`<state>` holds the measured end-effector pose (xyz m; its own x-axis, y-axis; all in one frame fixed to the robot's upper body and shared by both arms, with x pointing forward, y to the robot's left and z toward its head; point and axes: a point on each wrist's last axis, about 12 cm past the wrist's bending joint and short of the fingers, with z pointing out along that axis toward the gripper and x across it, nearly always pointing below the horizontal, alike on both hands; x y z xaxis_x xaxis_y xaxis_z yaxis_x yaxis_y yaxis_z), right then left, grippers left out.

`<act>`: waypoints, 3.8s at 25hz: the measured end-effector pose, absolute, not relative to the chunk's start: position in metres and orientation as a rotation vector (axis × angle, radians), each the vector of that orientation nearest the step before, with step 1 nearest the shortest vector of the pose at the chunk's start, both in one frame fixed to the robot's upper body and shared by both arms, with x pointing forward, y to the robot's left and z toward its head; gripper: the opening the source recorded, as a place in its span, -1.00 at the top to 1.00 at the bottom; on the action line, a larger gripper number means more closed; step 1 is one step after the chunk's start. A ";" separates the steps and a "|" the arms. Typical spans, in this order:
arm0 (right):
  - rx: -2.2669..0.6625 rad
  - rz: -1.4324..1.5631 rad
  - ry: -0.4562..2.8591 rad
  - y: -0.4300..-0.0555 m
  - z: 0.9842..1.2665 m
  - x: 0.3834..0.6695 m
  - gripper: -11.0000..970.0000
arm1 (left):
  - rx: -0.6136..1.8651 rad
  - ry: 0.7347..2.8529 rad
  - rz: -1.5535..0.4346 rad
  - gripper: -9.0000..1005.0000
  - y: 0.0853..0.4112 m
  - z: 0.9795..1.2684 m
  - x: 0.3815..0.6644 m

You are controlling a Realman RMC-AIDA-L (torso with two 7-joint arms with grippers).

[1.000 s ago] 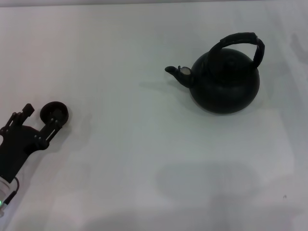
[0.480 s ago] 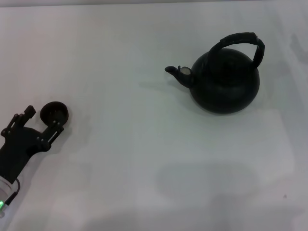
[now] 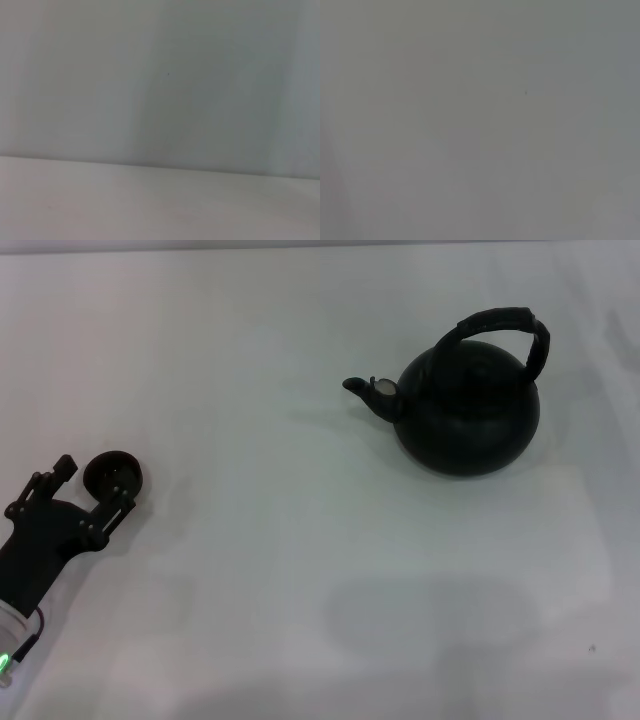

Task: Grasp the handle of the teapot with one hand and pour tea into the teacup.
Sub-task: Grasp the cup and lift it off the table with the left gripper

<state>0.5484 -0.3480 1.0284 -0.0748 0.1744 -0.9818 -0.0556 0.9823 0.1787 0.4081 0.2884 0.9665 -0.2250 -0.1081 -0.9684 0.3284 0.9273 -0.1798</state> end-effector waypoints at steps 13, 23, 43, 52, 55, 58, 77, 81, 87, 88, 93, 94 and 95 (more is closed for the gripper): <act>0.086 0.188 1.631 -0.348 1.030 0.550 -0.80 | 0.166 1.755 -0.406 -0.59 0.288 0.966 0.408; 0.085 0.185 1.631 -0.348 1.030 0.549 -0.80 | 0.177 1.773 -0.399 -0.59 0.288 0.965 0.413; 0.085 0.185 1.632 -0.349 1.030 0.549 -0.80 | 0.198 1.775 -0.403 -0.59 0.287 0.966 0.417; 0.085 0.185 1.630 -0.349 1.030 0.550 -0.80 | 0.205 1.793 -0.397 -0.60 0.286 0.964 0.421; 0.085 0.186 1.629 -0.349 1.030 0.550 -0.80 | 0.205 1.795 -0.398 -0.60 0.286 0.964 0.422; 0.085 0.186 1.629 -0.349 1.030 0.550 -0.80 | 0.206 1.798 -0.398 -0.60 0.285 0.964 0.422; 0.085 0.185 1.629 -0.349 1.030 0.549 -0.80 | 0.207 1.793 -0.403 -0.59 0.284 0.964 0.423; 0.084 0.184 1.629 -0.349 1.030 0.549 -0.80 | 0.207 1.797 -0.401 -0.59 0.285 0.964 0.423; 0.083 0.183 1.629 -0.350 1.030 0.549 -0.80 | 0.210 1.796 -0.401 -0.59 0.284 0.964 0.424; 0.083 0.182 1.629 -0.350 1.030 0.549 -0.80 | 0.211 1.796 -0.401 -0.58 0.284 0.964 0.425; 0.083 0.181 1.629 -0.350 1.030 0.549 -0.80 | 0.214 1.800 -0.399 -0.58 0.284 0.964 0.426; 0.082 0.181 1.629 -0.350 1.030 0.549 -0.80 | 0.215 1.803 -0.399 -0.58 0.284 0.964 0.426; 0.082 0.181 1.629 -0.350 1.030 0.549 -0.80 | 0.215 1.808 -0.397 -0.58 0.284 0.963 0.426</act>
<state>0.5495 -0.3497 1.0303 -0.0672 0.1634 -0.9843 -0.0568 0.9843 0.1673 0.4265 0.2839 0.9634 -0.2715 -0.0599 -0.9606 0.3481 0.9244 -0.1561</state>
